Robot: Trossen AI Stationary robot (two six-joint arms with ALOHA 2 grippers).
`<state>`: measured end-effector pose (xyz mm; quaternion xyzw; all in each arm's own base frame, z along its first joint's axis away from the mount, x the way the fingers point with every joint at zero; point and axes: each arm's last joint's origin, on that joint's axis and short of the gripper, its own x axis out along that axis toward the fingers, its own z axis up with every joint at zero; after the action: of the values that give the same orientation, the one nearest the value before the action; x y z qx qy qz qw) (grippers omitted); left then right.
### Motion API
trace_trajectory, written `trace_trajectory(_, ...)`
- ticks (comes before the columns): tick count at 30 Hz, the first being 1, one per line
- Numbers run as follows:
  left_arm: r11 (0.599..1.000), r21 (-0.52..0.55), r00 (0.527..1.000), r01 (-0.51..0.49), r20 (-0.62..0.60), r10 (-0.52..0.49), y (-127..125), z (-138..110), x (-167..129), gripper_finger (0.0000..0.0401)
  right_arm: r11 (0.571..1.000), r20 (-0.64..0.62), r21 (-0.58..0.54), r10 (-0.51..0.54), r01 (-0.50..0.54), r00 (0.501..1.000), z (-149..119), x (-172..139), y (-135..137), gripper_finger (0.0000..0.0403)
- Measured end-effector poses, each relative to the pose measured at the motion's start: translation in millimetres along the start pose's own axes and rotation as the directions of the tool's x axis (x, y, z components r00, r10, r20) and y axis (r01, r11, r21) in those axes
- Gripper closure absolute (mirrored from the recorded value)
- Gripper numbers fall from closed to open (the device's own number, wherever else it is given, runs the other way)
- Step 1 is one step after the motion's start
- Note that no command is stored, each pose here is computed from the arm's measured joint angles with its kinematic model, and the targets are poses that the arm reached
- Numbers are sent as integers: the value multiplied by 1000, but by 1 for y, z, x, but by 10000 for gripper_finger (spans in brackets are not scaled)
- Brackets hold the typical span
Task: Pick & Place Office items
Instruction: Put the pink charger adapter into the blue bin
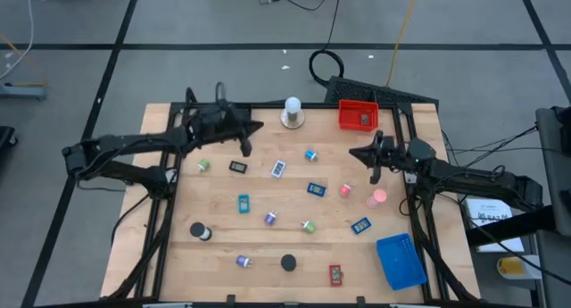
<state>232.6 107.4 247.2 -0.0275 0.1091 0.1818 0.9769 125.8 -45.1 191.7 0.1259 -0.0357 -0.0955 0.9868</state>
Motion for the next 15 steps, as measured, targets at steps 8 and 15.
trace_trajectory(8, 985, -80, 988, 150, 57, -146, -18, -44, -7, 397, 989, 149, 136, 43, -64, 988, 19, 3, 5, 403)
trace_trajectory(15, 971, 8, 945, 240, 225, -236, -38, -62, -21, 383, 980, -18, 180, -86, 88, 996, 47, 20, 9, 403)
